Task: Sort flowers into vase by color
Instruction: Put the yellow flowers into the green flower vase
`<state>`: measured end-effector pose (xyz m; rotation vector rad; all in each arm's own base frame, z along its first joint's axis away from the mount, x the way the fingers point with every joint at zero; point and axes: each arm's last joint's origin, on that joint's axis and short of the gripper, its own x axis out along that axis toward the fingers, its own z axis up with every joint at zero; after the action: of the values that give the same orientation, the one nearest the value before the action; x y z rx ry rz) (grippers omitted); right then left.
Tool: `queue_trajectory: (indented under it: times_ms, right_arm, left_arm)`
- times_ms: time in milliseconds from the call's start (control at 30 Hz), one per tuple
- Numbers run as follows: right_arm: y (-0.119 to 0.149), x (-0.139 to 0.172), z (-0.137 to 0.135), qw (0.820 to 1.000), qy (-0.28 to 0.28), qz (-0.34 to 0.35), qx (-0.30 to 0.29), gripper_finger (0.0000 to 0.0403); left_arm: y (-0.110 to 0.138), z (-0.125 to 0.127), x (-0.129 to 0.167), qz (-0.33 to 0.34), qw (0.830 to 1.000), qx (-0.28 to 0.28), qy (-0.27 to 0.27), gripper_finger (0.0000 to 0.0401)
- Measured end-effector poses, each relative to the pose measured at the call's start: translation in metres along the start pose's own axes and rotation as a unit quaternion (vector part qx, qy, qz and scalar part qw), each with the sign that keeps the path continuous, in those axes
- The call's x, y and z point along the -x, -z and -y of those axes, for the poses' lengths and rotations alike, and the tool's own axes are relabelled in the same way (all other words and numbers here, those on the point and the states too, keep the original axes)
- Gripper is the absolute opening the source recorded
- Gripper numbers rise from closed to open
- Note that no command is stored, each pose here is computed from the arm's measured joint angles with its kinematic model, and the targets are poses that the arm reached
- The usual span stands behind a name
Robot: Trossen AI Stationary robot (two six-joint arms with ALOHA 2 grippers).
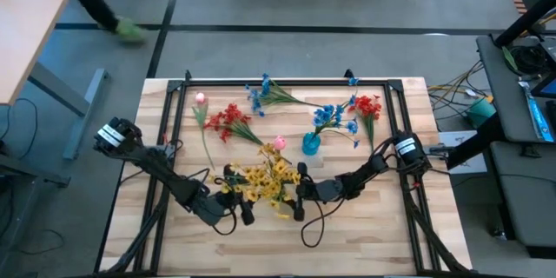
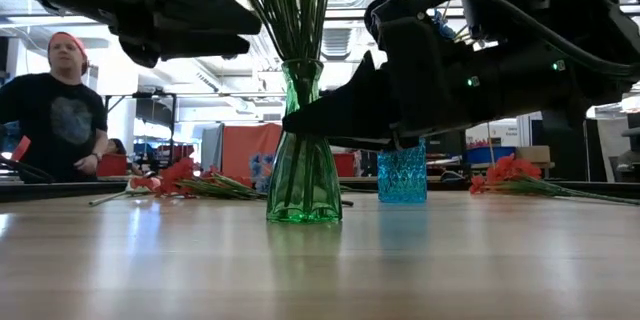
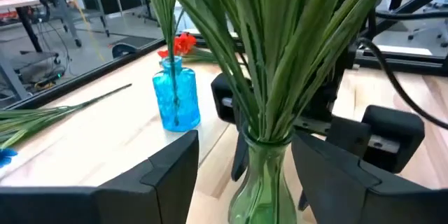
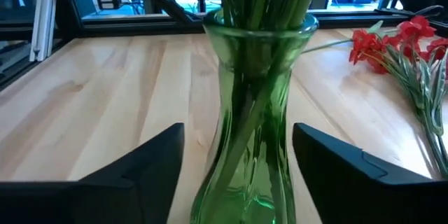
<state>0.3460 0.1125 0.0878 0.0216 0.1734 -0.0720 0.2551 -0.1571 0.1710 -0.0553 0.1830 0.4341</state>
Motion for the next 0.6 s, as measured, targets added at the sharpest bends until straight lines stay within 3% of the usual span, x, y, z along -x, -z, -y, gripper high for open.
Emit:
queue_trajectory:
  times_ms: [100, 433, 600]
  right_arm:
    - [-0.003, 0.001, 0.000, 1.000, 0.000, -0.008, -0.006, 0.0280]
    - [-0.032, 0.023, 0.005, 0.991, 0.022, -0.129, -0.001, 0.0304]
    - [-0.049, 0.043, 0.004, 0.983, 0.024, -0.180, -0.006, 0.0302]
  left_arm:
    - [-0.001, -0.001, 0.002, -0.004, 1.000, -0.003, 0.000, 0.0221]
    - [-0.003, 0.000, 0.014, -0.015, 1.000, -0.016, 0.018, 0.0224]
    - [-0.001, -0.004, 0.030, -0.081, 0.995, 0.008, 0.066, 0.0224]
